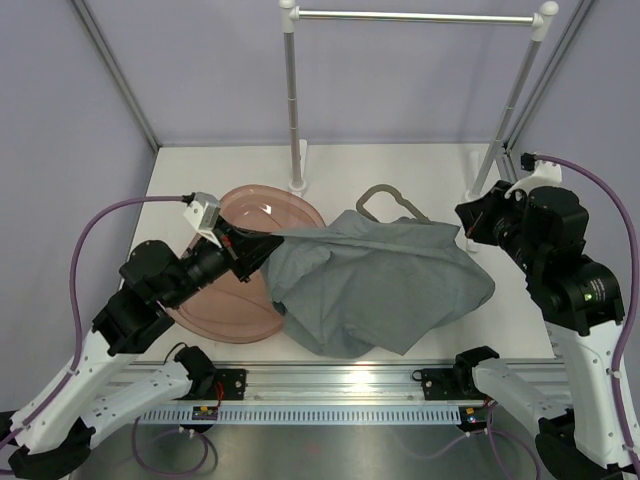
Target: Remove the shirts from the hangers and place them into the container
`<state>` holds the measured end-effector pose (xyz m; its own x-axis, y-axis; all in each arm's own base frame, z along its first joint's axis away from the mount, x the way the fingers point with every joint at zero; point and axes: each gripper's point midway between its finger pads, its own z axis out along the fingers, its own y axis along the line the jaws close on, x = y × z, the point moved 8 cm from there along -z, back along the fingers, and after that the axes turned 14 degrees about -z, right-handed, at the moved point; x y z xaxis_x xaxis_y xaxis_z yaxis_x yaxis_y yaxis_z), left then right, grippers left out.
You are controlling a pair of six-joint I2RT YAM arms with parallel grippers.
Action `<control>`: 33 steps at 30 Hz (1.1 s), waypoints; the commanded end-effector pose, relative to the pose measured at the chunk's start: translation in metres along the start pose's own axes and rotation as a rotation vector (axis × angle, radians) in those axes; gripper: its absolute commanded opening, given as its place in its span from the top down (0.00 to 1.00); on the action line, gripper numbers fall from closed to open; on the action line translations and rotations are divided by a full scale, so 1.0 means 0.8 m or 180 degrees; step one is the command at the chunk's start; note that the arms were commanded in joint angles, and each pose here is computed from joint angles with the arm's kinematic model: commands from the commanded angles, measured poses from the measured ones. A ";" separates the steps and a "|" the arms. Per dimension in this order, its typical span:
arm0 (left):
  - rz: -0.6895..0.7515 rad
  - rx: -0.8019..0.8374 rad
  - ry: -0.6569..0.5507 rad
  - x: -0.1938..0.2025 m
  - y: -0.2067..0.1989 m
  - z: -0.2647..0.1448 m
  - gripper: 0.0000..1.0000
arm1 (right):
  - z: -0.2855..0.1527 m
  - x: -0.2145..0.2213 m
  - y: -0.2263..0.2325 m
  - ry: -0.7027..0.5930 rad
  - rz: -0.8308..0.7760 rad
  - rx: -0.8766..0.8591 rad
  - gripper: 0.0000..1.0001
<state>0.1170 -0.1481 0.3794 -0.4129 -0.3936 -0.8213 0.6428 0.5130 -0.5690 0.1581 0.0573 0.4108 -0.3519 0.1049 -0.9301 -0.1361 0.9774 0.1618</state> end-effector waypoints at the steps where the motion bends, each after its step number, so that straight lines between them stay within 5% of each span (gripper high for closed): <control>1: 0.0132 0.0669 0.0148 -0.006 -0.027 0.019 0.90 | -0.001 -0.012 0.008 -0.0188 -0.0236 -0.0323 1.00; 2: 0.0150 0.0852 0.0251 -0.006 -0.034 0.024 0.76 | 0.003 -0.008 0.013 -0.0128 -0.0262 -0.0461 1.00; 5: 0.0238 0.1358 0.0458 -0.022 -0.063 0.044 0.63 | 0.003 0.002 0.026 -0.0017 -0.0292 -0.0864 1.00; 10: 0.0448 0.1731 0.0637 -0.073 -0.107 0.068 0.55 | -0.002 0.011 0.027 0.0032 -0.0320 -0.0956 1.00; 33: -0.0335 0.1905 0.1416 -0.024 -0.101 0.133 0.61 | -0.007 0.007 0.037 -0.0046 -0.0351 -0.1238 1.00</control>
<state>0.1525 -0.2634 0.4352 -0.6462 -0.0169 -0.7629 0.7629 0.0100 -0.6464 0.1428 0.0810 0.3990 -0.3710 -0.0051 -0.9286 -0.4645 0.8669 0.1808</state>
